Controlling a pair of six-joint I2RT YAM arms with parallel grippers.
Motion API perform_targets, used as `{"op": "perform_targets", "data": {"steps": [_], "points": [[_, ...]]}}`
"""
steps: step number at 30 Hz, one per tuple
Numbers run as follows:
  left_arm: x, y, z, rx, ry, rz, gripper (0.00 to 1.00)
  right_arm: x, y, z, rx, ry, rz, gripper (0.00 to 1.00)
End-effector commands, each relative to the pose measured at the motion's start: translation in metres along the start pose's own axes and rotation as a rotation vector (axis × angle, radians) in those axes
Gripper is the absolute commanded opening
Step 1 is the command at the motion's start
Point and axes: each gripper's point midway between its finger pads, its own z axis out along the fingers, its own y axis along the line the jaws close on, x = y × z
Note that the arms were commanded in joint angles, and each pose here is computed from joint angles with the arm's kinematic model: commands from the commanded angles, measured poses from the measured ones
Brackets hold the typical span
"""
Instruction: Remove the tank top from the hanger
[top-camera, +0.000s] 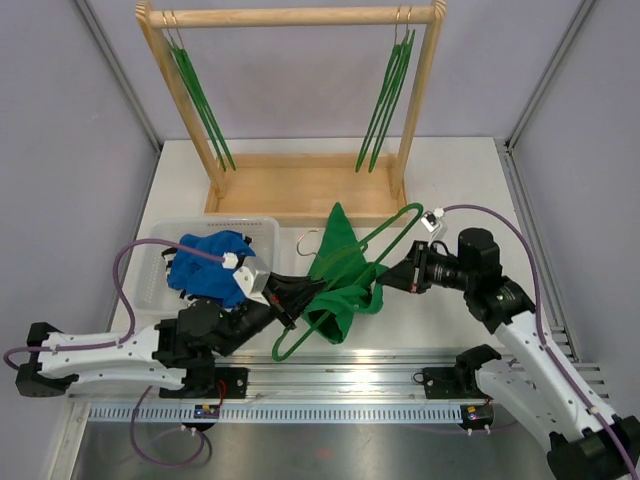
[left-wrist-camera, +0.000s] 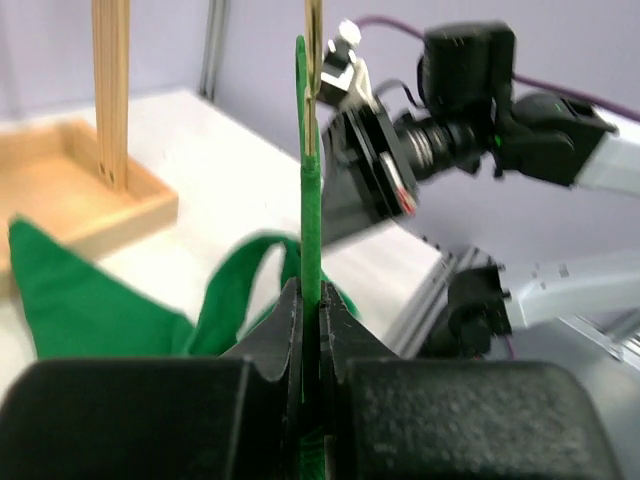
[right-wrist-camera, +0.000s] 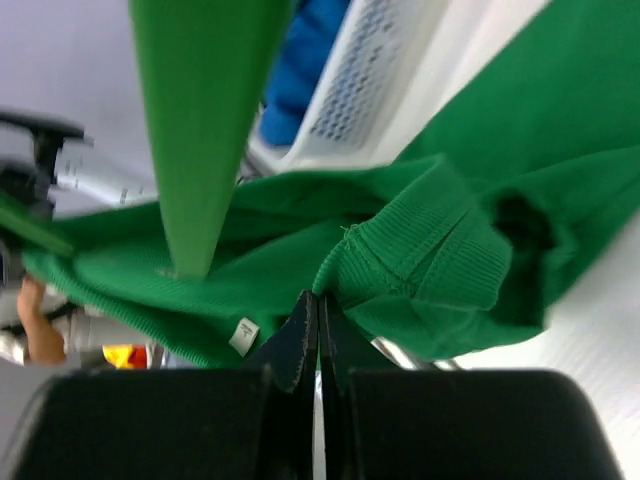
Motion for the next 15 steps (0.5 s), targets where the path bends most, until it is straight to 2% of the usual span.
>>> {"op": "perform_targets", "data": {"steps": [1, 2, 3, 5, 6, 7, 11, 15], "points": [[-0.126, -0.013, 0.005, -0.012, -0.415, 0.023, 0.00, 0.016, 0.045, -0.019, -0.107, 0.057, -0.117, 0.00], [-0.136, -0.012, 0.010, -0.045, -0.445, 0.043, 0.00, 0.031, 0.032, -0.023, -0.029, 0.101, -0.090, 0.00], [-0.159, -0.004, 0.005, -0.104, -0.531, 0.010, 0.00, 0.033, 0.019, -0.024, 0.038, 0.096, -0.115, 0.00], [-0.181, 0.005, 0.005, -0.196, -0.603, 0.073, 0.00, 0.048, -0.006, -0.024, 0.138, 0.130, -0.060, 0.00], [-0.200, 0.010, -0.003, -0.228, -0.682, 0.046, 0.00, 0.051, -0.014, -0.022, 0.163, 0.135, -0.036, 0.00], [-0.209, 0.013, -0.006, -0.263, -0.710, 0.090, 0.00, 0.057, -0.024, -0.017, 0.189, 0.141, -0.009, 0.00], [-0.258, 0.011, -0.015, -0.322, -0.851, 0.098, 0.00, 0.062, -0.047, -0.007, 0.267, 0.130, 0.069, 0.00], [-0.288, 0.010, -0.020, -0.393, -0.973, 0.156, 0.00, 0.072, -0.070, 0.003, 0.330, 0.152, 0.100, 0.00]]}}
